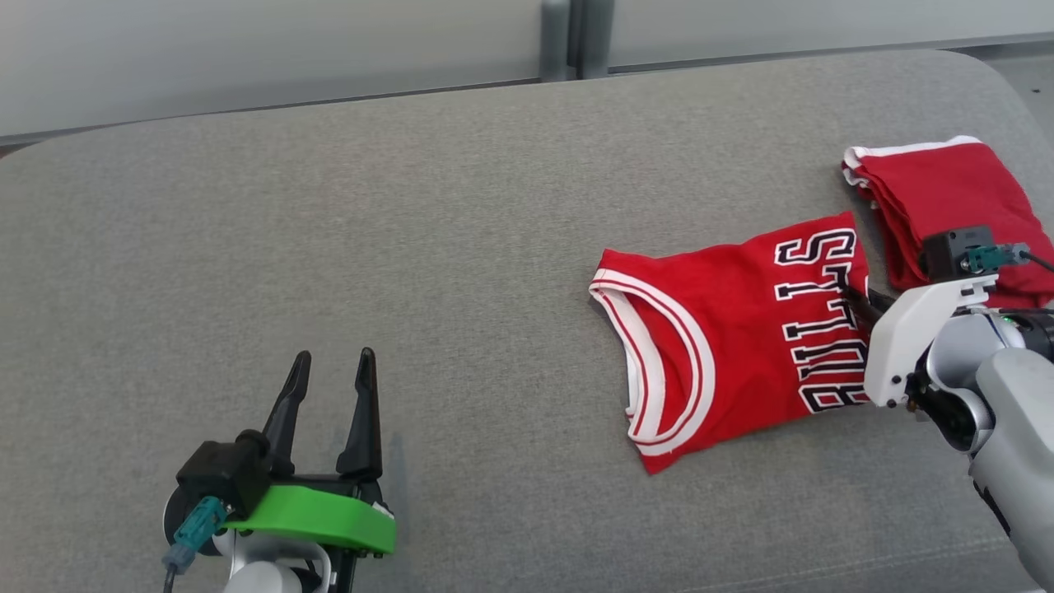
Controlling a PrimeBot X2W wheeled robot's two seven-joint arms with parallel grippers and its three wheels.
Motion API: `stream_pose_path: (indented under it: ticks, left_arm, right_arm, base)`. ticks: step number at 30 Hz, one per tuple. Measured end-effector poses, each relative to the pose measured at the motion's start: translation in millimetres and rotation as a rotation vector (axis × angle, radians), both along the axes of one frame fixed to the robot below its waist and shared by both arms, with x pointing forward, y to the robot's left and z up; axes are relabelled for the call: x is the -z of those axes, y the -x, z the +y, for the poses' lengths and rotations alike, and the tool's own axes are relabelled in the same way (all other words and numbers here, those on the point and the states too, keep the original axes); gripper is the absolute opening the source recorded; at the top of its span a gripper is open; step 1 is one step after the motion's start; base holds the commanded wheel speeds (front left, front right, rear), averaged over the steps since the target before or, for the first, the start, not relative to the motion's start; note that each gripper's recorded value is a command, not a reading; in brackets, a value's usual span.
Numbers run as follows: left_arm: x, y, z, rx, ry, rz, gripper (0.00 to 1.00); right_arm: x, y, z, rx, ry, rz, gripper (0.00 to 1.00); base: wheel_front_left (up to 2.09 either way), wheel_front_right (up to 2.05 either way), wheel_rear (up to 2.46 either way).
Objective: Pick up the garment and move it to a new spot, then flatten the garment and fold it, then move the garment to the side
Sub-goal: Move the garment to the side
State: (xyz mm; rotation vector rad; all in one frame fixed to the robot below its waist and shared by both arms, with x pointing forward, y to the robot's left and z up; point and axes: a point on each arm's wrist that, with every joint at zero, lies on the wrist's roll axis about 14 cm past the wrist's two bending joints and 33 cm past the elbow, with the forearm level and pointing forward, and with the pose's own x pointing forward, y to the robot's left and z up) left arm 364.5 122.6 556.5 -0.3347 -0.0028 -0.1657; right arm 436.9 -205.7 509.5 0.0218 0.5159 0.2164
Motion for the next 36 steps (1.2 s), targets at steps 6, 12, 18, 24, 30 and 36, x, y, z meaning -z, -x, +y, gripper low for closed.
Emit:
stream_pose_path:
  ticks: [6, 12, 18, 24, 30, 36]
  left_arm:
    - [-6.0, -18.3, -38.0, 0.112, 0.004, -0.025, 1.0]
    - [-8.0, -32.4, -76.2, 0.221, 0.014, -0.039, 1.0]
    - [-2.9, -39.8, -101.4, 0.288, 0.026, -0.03, 1.0]
    - [5.1, -41.4, -100.8, 0.284, 0.026, -0.009, 1.0]
    - [2.3, -41.8, -86.2, 0.239, 0.025, -0.014, 1.0]
    - [-0.2, -40.5, -78.0, 0.214, 0.028, -0.021, 1.0]
  right_arm:
    - [-19.8, 11.0, -49.0, 0.111, 0.026, -0.045, 0.0]
    - [-29.6, 29.5, -90.2, 0.213, 0.049, -0.065, 0.0]
    - [-32.9, 42.1, -112.7, 0.272, 0.069, -0.066, 0.0]
    - [-35.0, 37.5, -109.3, 0.266, 0.073, -0.072, 0.0]
    - [-59.1, 17.4, -92.5, 0.225, 0.063, -0.133, 0.0]
    - [-90.4, -2.3, -85.3, 0.202, 0.076, -0.201, 0.0]
  base:
    - [0.0, 0.0, 0.0]
    - [0.0, 0.0, 0.0]
    - [0.0, 0.0, 0.0]
    - [0.0, 0.0, 0.0]
    - [0.0, 0.0, 0.0]
    - [0.0, 0.0, 0.0]
